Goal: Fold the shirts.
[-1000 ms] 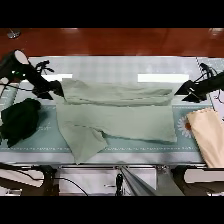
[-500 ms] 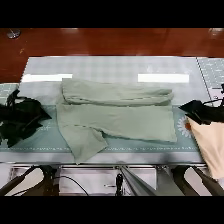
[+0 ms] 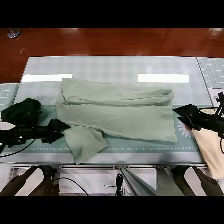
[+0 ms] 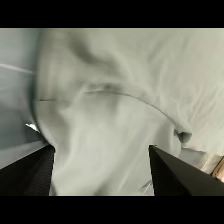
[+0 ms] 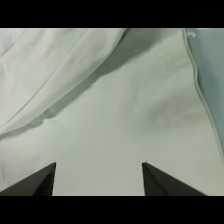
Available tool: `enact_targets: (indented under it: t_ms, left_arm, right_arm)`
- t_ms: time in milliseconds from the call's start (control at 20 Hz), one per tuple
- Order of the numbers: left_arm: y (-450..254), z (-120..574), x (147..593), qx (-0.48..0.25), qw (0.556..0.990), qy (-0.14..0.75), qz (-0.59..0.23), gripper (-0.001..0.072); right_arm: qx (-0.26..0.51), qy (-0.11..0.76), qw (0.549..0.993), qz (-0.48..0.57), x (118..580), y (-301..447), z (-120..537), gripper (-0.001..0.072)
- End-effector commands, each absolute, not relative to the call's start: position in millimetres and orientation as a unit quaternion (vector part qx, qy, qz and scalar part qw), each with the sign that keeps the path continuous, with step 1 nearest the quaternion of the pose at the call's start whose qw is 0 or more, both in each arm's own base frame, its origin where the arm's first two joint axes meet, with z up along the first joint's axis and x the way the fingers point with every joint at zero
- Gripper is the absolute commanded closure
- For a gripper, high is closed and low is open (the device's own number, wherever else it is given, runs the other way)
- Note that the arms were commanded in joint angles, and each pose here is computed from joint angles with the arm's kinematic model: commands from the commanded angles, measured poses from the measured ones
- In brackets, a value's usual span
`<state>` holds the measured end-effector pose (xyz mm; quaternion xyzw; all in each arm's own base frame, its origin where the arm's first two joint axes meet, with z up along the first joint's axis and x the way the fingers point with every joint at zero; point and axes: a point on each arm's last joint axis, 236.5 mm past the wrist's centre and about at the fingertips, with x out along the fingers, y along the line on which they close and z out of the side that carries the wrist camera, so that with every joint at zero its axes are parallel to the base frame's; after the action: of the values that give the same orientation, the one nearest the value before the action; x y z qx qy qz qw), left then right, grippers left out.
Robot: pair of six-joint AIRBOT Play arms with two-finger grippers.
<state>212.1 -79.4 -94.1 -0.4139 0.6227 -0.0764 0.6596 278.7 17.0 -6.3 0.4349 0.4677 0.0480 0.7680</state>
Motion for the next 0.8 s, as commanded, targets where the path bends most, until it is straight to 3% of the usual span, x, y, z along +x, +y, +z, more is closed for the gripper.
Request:
enact_targets:
  t_ms: [0,100,150,250,300,450,750]
  left_arm:
    - [-104.4,-98.6,216.3,-0.400,0.674,0.613,-0.101,0.0005]
    - [-106.5,-99.8,216.8,-0.389,0.679,0.614,-0.105,0.0008]
    - [-106.4,-98.2,218.3,-0.388,0.680,0.613,-0.106,0.0101]
    - [-107.9,-95.3,219.3,-0.374,0.687,0.610,-0.123,0.0649]
    - [-108.9,-93.5,219.9,-0.367,0.691,0.609,-0.133,0.0687]
    - [-109.5,-92.4,220.7,-0.367,0.691,0.607,-0.136,0.0687]
    - [-109.6,-92.3,220.7,-0.367,0.691,0.607,-0.136,0.0687]
  right_arm:
    - [0.413,0.477,0.775,0.034,277.1,7.3,-3.6,0.0087]
    - [0.339,0.532,0.775,-0.040,255.2,-30.4,-18.2,0.0087]
    - [0.314,0.571,0.753,-0.093,232.4,-49.8,-30.7,0.0088]
    - [0.280,0.638,0.698,-0.164,184.9,-70.8,-48.2,0.0088]
    - [0.270,0.661,0.678,-0.173,168.5,-72.2,-52.1,0.0088]
    - [0.290,0.701,0.633,-0.153,141.8,-47.9,-66.1,0.0088]
    - [0.364,0.705,0.607,-0.047,145.3,12.5,-80.2,0.0088]
